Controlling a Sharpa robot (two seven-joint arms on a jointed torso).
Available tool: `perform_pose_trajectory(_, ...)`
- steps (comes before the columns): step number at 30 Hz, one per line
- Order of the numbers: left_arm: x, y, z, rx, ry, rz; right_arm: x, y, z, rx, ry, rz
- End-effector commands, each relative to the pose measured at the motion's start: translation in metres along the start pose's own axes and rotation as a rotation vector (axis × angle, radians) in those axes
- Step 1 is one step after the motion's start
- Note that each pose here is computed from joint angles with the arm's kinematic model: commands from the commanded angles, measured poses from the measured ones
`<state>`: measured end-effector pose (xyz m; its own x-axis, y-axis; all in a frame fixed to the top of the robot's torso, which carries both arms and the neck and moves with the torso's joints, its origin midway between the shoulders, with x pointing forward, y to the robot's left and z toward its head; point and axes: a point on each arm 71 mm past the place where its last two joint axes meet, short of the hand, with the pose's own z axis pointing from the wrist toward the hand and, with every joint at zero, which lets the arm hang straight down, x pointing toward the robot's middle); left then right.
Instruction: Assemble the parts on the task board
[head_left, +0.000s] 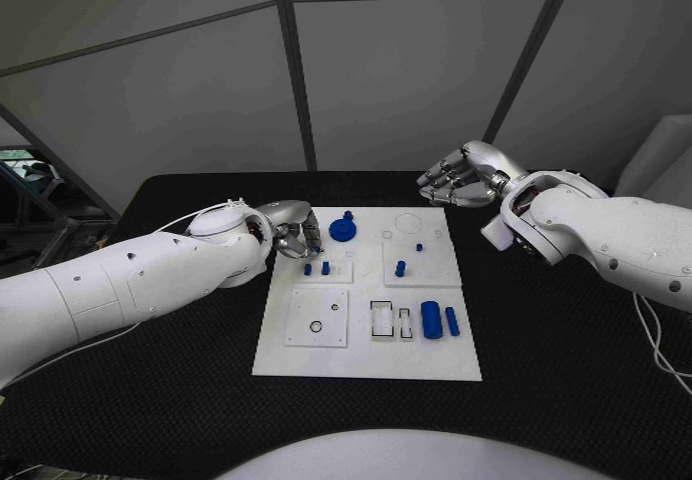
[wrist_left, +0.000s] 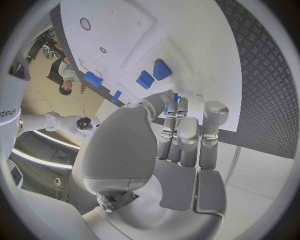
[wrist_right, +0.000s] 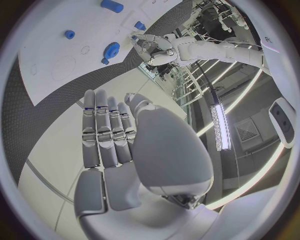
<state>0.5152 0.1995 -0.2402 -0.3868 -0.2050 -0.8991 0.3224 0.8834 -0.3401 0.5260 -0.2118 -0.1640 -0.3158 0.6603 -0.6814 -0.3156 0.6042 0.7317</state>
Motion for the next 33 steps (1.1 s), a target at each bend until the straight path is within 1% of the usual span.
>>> perform_pose_trajectory(1,-0.0013,-0.0027,0.0005,0.015,-0.011,-0.016,-0.0006,0.0018,0.0005,-0.011,-0.005,-0.002)
perform_pose_trajectory(33,-0.0021,-0.0058,0.001,0.027,-0.029,-0.053,-0.0005,0.002,0.0005,-0.011,-0.004,-0.002)
